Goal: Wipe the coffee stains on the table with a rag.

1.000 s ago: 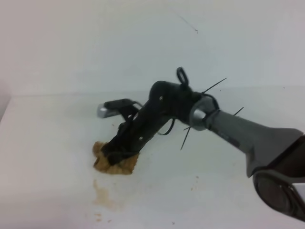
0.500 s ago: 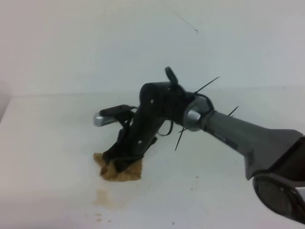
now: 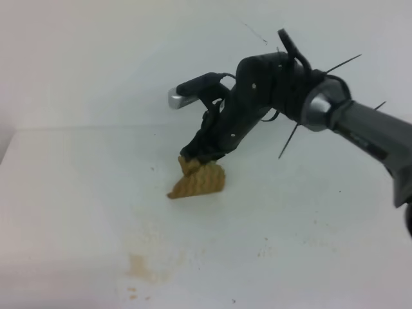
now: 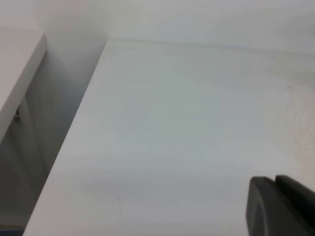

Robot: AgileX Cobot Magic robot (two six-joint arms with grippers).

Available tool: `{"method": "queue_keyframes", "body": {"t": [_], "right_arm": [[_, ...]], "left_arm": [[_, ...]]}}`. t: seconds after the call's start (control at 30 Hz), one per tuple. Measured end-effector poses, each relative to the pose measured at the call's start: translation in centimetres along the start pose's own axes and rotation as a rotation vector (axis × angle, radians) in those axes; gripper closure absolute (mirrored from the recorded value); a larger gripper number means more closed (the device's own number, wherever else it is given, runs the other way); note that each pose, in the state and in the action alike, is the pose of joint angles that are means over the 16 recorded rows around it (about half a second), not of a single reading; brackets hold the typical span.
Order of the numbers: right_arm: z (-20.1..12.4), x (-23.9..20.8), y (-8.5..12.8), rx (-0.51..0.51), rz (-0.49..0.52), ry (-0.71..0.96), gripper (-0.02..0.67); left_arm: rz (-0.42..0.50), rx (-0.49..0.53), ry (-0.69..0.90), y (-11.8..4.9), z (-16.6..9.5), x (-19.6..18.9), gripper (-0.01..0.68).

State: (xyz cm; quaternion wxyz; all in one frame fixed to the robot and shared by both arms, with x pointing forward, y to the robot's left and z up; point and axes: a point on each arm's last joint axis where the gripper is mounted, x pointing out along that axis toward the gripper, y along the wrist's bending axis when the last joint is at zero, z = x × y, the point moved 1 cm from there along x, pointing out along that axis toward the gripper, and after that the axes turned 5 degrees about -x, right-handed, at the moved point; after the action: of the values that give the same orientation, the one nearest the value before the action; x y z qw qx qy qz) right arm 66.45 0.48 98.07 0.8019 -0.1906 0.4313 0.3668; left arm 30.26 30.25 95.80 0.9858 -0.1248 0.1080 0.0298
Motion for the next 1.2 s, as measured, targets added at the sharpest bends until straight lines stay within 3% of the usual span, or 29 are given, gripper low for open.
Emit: {"method": "queue_keyframes", "body": {"t": [0.17, 0.43, 0.73, 0.9, 1.2], "right_arm": [[-1.5, -3.1, -0.8, -0.014, -0.070, -0.077, 0.651], [-7.4, -7.3, -2.3, 0.032, -0.168, -0.141, 0.652], [-12.4, -7.3, -4.0, 0.112, -0.220, -0.115, 0.636], [-13.6, -5.6, -4.5, 0.159, -0.213, -0.086, 0.535], [-13.2, -6.3, -4.4, 0.182, -0.211, -0.116, 0.230]], "left_arm": [[0.000, 0.000, 0.000, 0.0, 0.0, 0.0, 0.675], [0.000, 0.000, 0.000, 0.0, 0.0, 0.0, 0.675], [0.000, 0.000, 0.000, 0.0, 0.0, 0.0, 0.675], [0.000, 0.000, -0.002, 0.0, 0.0, 0.0, 0.675], [0.000, 0.000, -0.002, 0.0, 0.0, 0.0, 0.674]]}}
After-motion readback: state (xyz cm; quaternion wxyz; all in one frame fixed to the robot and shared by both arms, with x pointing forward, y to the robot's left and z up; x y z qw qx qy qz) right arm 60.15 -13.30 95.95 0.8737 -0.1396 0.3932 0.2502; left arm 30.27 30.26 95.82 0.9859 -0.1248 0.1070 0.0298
